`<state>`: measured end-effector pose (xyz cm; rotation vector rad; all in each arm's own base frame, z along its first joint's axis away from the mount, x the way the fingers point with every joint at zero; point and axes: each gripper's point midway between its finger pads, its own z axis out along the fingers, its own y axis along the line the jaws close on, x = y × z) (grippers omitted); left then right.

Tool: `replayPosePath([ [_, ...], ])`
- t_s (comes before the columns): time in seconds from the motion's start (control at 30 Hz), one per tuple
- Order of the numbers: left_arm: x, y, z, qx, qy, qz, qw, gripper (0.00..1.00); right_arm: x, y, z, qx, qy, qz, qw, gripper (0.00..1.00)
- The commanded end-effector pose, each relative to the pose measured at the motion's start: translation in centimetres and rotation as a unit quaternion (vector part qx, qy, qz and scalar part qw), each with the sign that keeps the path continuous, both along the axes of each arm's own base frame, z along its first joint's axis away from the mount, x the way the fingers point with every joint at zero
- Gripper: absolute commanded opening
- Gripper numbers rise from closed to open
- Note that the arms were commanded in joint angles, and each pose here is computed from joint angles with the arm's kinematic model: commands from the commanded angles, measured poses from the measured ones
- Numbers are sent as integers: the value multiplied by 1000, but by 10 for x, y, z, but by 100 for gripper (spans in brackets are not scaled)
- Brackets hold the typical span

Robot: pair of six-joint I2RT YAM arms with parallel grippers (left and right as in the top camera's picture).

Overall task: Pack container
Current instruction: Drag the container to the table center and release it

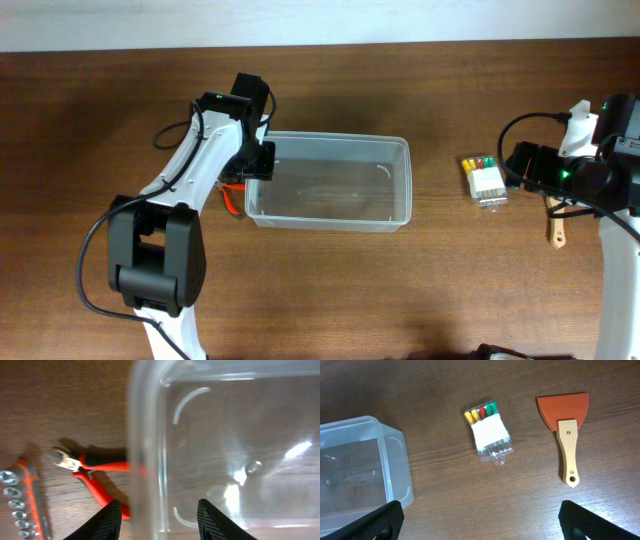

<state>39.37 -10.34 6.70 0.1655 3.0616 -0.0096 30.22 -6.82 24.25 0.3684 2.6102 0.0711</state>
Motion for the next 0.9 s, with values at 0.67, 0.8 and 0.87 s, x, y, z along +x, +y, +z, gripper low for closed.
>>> replayPosePath([
  [0.67, 1, 8, 7, 35, -9, 29, 999, 50, 1, 0, 10, -2, -15, 2, 1000, 99],
  [0.8, -2, 29, 6, 31, 8, 64, 997, 49, 1, 0, 10, -2, -15, 2, 1000, 99],
  [0.87, -2, 34, 6, 32, 11, 70, 997, 49, 1, 0, 10, -2, -15, 2, 1000, 99],
])
